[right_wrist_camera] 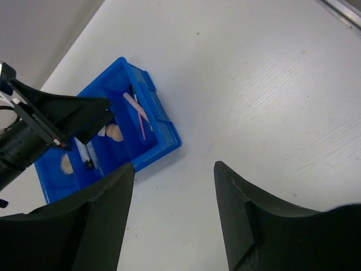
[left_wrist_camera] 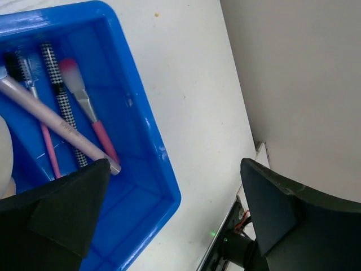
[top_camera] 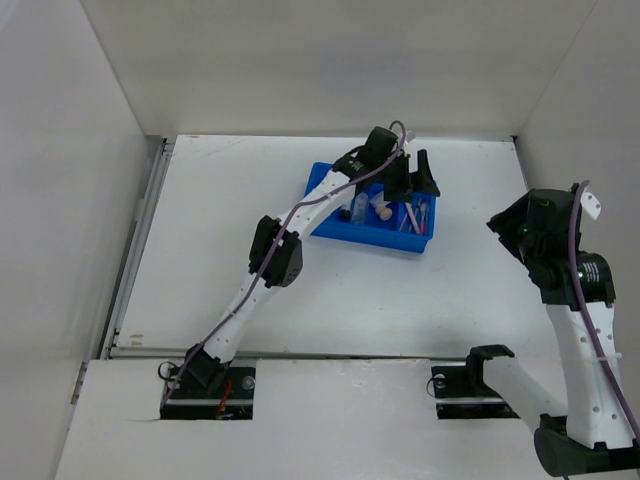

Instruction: Organize the makeup

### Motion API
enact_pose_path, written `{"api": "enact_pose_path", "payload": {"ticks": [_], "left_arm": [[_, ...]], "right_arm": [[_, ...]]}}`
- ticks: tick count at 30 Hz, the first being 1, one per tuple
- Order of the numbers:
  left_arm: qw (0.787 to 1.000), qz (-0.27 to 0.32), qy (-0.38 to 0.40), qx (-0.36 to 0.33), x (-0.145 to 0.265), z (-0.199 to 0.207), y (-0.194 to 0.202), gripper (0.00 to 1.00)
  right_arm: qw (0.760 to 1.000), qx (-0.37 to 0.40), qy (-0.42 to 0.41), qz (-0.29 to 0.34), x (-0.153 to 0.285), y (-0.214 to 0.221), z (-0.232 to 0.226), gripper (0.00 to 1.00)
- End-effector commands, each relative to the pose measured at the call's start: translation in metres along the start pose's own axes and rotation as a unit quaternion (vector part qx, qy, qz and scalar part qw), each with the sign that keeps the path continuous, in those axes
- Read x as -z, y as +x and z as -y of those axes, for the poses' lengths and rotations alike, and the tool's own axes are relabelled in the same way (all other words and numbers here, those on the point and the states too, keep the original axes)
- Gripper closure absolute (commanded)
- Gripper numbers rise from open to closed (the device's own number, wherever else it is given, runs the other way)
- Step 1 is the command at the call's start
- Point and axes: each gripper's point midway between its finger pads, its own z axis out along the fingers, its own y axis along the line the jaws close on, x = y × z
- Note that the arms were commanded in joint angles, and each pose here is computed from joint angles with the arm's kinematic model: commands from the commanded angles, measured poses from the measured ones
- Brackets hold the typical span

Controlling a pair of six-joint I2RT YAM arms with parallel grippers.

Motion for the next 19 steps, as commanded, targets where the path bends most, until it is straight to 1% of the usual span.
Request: {"api": "enact_pose_path", "payload": {"ticks": [1, 2, 4, 5, 6, 7, 8, 9, 10, 11, 12, 13, 14, 15, 16, 17, 18, 19], "left_arm": [[0.992, 0.062, 0.077, -0.076, 0.058, 0.090, -0.039, 0.00], [0.993, 0.051, 0.073, -0.078, 0.067, 0.094, -0.034, 0.00], [0.992, 0.042, 0.074, -0.096, 0.090, 0.108, -0.027, 0.00], [0.989, 0.049, 0.078, -0.114, 0.126, 0.134, -0.024, 0.00], [0.990, 0.042, 0.050, -0.129, 0.131, 0.120, -0.015, 0.00], [0.988, 0.045, 0.036, -0.142, 0.146, 0.122, -0.011, 0.00], [0.983, 0.066, 0.031, -0.167, 0.184, 0.143, -0.010, 0.00], [0.986, 0.041, -0.013, -0.159, 0.190, 0.119, 0.009, 0.00], [0.980, 0.064, -0.069, -0.177, 0.208, 0.099, 0.003, 0.00], [0.976, 0.069, -0.099, -0.182, 0.223, 0.091, 0.008, 0.00], [0.969, 0.100, -0.125, -0.187, 0.263, 0.093, 0.007, 0.00], [0.959, 0.107, -0.203, -0.167, 0.274, 0.051, 0.013, 0.00], [0.951, 0.119, -0.236, -0.160, 0.291, 0.038, 0.016, 0.00], [0.940, 0.154, -0.265, -0.152, 0.327, 0.033, 0.013, 0.00], [0.930, 0.147, -0.308, -0.136, 0.336, 0.004, 0.024, 0.00], [0.915, 0.164, -0.348, -0.118, 0.355, -0.014, 0.025, 0.00], [0.909, 0.174, -0.364, -0.106, 0.368, -0.024, 0.028, 0.00], [0.900, 0.203, -0.377, -0.087, 0.395, -0.031, 0.027, 0.00]], "right_arm": [[1.000, -0.009, -0.002, 0.020, 0.012, -0.014, -0.001, 0.34], [1.000, -0.009, -0.002, 0.020, 0.012, -0.014, -0.001, 0.31], [1.000, -0.007, 0.000, 0.017, 0.007, -0.012, -0.002, 0.18], [1.000, -0.007, 0.000, 0.017, 0.007, -0.012, -0.002, 0.11], [1.000, -0.006, 0.006, 0.018, 0.002, -0.012, -0.001, 0.08], [1.000, -0.007, 0.008, 0.026, 0.002, -0.015, -0.001, 0.05], [1.000, -0.005, 0.015, 0.025, -0.001, -0.013, 0.002, 0.03], [0.999, -0.011, 0.018, 0.029, -0.003, -0.013, 0.003, 0.02], [0.999, -0.014, 0.021, 0.039, -0.004, -0.017, 0.003, 0.00], [0.999, -0.013, 0.025, 0.042, -0.003, -0.016, 0.007, 0.00], [0.998, -0.013, 0.030, 0.047, -0.004, -0.018, 0.008, 0.00], [0.998, -0.018, 0.034, 0.052, -0.004, -0.019, 0.010, 0.00], [0.998, -0.016, 0.041, 0.054, -0.006, -0.019, 0.013, 0.00], [0.998, -0.016, 0.041, 0.054, -0.006, -0.019, 0.013, 0.00], [0.997, -0.015, 0.047, 0.057, -0.006, -0.017, 0.017, 0.00], [0.997, -0.018, 0.051, 0.059, -0.007, -0.019, 0.019, 0.00], [0.996, -0.018, 0.061, 0.055, -0.011, -0.013, 0.024, 0.00], [0.996, -0.018, 0.061, 0.055, -0.011, -0.012, 0.026, 0.00]]}}
